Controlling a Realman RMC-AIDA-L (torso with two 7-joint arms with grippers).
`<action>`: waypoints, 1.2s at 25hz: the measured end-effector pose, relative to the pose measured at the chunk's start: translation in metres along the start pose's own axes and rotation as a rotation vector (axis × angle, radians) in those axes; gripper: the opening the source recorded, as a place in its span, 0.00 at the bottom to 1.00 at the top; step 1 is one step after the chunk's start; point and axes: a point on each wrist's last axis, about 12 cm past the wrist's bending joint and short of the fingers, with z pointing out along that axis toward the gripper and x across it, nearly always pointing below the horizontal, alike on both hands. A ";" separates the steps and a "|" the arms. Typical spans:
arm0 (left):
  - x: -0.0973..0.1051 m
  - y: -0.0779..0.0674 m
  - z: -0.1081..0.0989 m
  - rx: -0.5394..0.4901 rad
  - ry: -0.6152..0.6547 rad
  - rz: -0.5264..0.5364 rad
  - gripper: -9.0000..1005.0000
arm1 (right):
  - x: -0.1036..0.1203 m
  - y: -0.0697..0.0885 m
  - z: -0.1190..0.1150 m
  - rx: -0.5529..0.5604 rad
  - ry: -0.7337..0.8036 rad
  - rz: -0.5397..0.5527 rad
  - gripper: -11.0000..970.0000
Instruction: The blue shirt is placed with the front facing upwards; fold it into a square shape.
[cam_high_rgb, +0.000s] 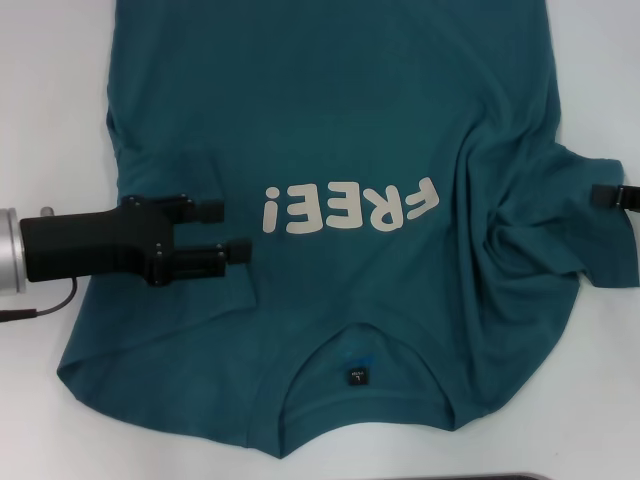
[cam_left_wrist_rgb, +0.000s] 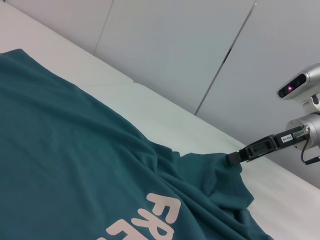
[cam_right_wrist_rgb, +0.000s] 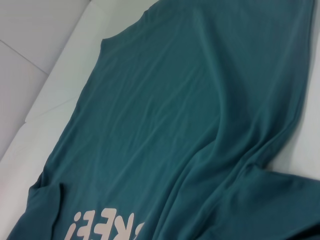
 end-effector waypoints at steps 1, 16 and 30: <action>0.000 0.000 0.000 0.001 0.000 0.000 0.76 | 0.000 0.000 0.000 0.000 0.000 0.001 0.46; 0.000 0.000 0.002 0.007 0.005 -0.003 0.76 | 0.000 -0.006 -0.011 0.019 -0.039 0.026 0.02; 0.000 -0.001 0.003 0.010 0.004 -0.004 0.76 | 0.011 -0.024 -0.048 0.094 -0.097 0.115 0.02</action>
